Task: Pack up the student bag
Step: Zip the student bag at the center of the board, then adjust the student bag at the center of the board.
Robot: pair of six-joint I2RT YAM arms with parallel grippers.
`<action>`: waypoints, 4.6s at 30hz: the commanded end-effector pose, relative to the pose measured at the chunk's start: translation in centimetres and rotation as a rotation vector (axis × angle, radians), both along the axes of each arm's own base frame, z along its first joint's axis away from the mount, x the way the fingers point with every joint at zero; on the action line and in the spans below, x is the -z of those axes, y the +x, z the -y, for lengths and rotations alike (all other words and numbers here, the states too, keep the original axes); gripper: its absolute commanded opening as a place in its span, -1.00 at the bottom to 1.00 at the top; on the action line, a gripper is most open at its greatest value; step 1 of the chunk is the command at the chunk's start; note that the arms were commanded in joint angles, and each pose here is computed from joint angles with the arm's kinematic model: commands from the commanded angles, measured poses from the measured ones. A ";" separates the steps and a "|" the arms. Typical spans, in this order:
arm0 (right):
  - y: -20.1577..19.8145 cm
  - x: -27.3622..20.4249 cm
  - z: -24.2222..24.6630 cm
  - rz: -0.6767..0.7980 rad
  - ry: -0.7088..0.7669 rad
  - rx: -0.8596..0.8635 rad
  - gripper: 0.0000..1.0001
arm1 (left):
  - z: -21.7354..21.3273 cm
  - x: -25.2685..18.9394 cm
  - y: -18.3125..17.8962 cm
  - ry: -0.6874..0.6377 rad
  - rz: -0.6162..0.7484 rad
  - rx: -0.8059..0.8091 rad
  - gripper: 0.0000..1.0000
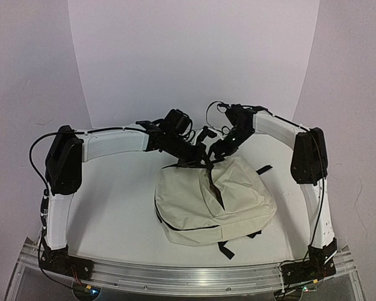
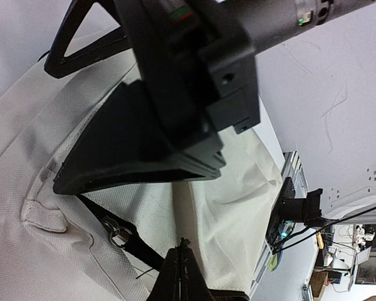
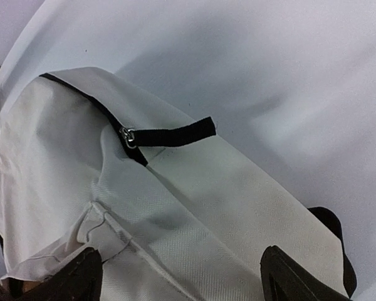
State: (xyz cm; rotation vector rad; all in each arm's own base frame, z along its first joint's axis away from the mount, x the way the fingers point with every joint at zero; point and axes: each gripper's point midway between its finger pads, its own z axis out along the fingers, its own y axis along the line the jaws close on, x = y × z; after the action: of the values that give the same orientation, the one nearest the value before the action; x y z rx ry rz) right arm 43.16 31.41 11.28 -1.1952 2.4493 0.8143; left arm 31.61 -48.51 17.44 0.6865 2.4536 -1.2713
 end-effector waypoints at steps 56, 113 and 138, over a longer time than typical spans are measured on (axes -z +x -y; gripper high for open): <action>10.8 -1.5 5.5 0.088 0.142 0.315 -0.95 | 0.9 0.5 -12.7 0.152 -0.003 0.210 -0.79; -10.9 -5.1 11.4 -0.211 0.110 0.121 -0.46 | -4.6 -29.5 4.2 -0.443 0.280 -0.084 -0.99; -9.8 -2.7 14.5 -0.234 0.017 0.230 0.46 | -23.3 -8.0 6.5 0.202 -0.038 -0.843 -1.00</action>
State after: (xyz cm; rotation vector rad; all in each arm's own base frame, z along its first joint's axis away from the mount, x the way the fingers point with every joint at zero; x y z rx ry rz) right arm 33.48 16.70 12.11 -0.8396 2.7390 0.9537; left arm 38.52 -29.77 28.25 -0.1606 2.4580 -0.9382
